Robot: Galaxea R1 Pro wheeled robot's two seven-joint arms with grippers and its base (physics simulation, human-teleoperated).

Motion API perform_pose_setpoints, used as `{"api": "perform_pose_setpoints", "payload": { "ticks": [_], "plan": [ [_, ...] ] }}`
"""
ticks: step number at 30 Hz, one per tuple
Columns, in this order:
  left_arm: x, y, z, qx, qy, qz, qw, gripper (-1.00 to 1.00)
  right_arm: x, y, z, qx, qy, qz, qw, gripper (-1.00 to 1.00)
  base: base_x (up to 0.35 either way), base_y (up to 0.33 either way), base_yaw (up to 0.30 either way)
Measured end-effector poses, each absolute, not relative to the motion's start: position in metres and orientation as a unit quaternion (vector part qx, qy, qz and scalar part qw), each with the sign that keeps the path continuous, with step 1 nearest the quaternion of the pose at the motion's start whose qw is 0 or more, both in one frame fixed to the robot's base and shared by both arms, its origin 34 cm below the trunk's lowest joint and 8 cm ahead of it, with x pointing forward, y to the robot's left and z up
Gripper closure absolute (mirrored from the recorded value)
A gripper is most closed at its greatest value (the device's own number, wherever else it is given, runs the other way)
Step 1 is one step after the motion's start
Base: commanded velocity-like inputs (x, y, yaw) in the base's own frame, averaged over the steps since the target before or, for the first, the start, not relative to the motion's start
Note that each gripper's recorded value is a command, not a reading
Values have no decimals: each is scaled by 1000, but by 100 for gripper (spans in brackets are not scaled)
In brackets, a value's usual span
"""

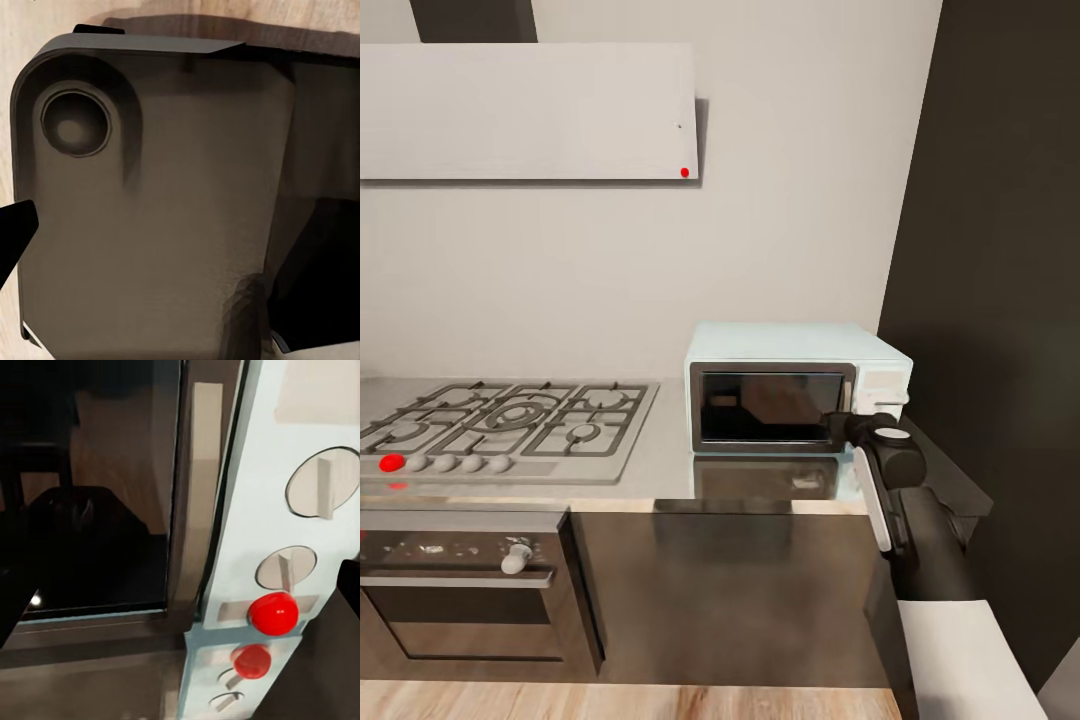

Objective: In the kitchen, take the popcorn bag from the countertop, put it into the microwave, and heat it until the popcorn is cooked so the cooked popcorn ends up inside the bag.

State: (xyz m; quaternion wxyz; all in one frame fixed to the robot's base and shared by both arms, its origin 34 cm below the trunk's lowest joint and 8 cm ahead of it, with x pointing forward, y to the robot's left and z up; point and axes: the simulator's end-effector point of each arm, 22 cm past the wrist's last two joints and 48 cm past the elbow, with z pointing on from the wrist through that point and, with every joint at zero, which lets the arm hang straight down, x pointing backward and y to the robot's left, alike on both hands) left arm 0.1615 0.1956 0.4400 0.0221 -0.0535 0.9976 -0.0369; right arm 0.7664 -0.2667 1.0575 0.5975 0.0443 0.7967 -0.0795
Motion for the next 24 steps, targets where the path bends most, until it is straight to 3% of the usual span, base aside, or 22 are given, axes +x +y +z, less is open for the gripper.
{"api": "perform_pose_setpoints", "payload": {
  "ticks": [24],
  "plan": [
    [160,198,440,-55,998,-37,21,-100,768,-275,1031,46,816,-89,569,-100,7,-39,0]
  ]
}}
